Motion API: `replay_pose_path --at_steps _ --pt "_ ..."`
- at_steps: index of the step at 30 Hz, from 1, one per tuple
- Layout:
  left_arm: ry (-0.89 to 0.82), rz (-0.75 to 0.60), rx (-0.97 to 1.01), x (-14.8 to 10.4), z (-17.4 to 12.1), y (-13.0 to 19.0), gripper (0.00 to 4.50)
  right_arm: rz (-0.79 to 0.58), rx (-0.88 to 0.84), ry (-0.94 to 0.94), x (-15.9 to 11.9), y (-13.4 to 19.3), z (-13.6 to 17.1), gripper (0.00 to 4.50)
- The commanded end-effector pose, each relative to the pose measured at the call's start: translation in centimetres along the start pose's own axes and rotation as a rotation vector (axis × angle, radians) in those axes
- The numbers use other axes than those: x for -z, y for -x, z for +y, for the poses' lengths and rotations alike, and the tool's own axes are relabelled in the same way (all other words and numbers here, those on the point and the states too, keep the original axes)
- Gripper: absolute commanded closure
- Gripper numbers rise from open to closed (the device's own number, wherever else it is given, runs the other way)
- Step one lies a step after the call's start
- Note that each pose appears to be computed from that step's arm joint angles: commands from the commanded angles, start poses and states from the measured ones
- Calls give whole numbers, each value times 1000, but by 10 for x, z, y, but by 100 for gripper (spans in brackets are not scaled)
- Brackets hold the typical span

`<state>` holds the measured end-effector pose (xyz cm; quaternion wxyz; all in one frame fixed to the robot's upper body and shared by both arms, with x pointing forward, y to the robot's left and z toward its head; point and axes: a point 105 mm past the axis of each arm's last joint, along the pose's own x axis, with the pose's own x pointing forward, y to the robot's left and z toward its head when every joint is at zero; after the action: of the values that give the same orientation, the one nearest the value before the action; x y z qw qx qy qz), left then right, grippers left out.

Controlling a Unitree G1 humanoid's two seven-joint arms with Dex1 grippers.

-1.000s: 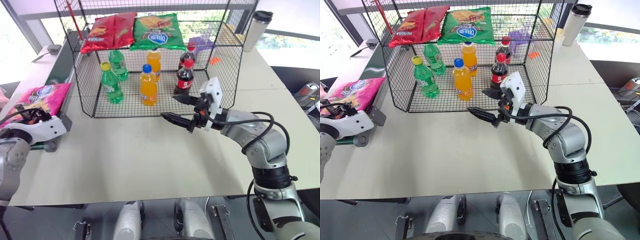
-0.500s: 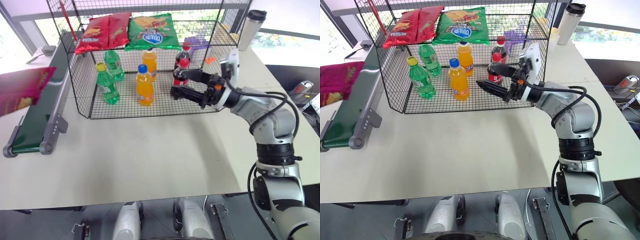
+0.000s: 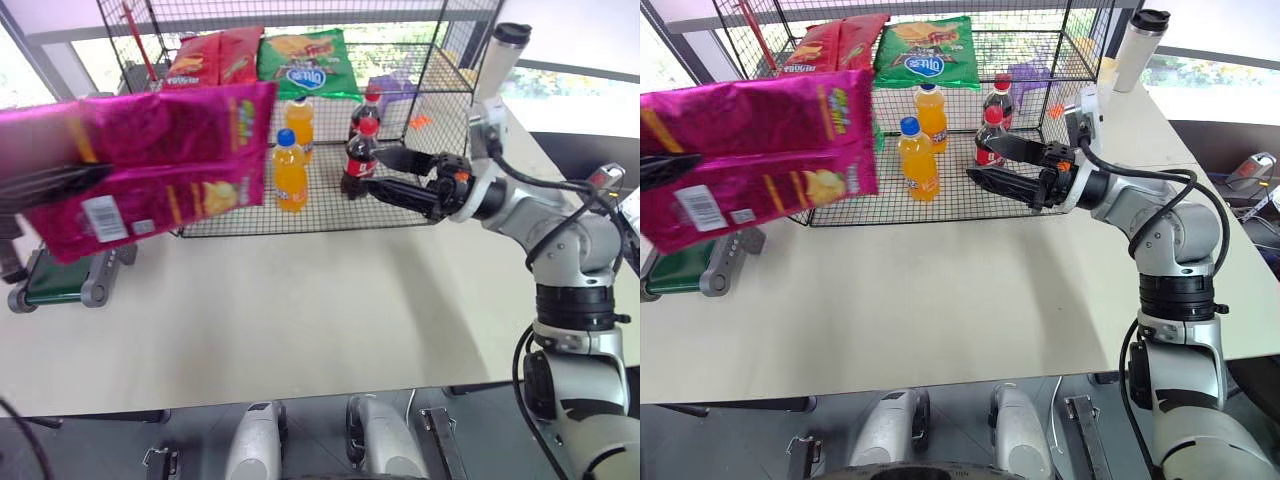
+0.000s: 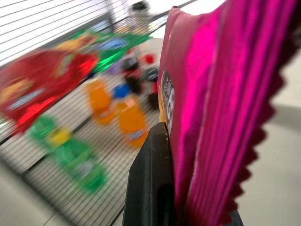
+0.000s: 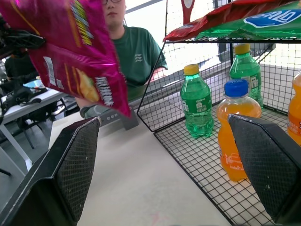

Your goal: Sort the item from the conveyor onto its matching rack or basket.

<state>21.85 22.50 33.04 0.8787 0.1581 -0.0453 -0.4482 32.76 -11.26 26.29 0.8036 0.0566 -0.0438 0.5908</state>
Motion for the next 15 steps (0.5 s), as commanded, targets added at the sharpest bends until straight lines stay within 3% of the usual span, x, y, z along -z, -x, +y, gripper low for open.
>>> replay_pose_path --at_steps 1,9,15 --pt "-25 -62 87 -12 -1 -15 446 -16 -59 77 -19 -3 5 0" --pt "-62 -120 253 -19 -3 -48 446 -18 -160 118 -22 -22 4 0" --pt "-67 -137 291 -18 0 -61 446 -55 -301 101 -29 -41 25 0"
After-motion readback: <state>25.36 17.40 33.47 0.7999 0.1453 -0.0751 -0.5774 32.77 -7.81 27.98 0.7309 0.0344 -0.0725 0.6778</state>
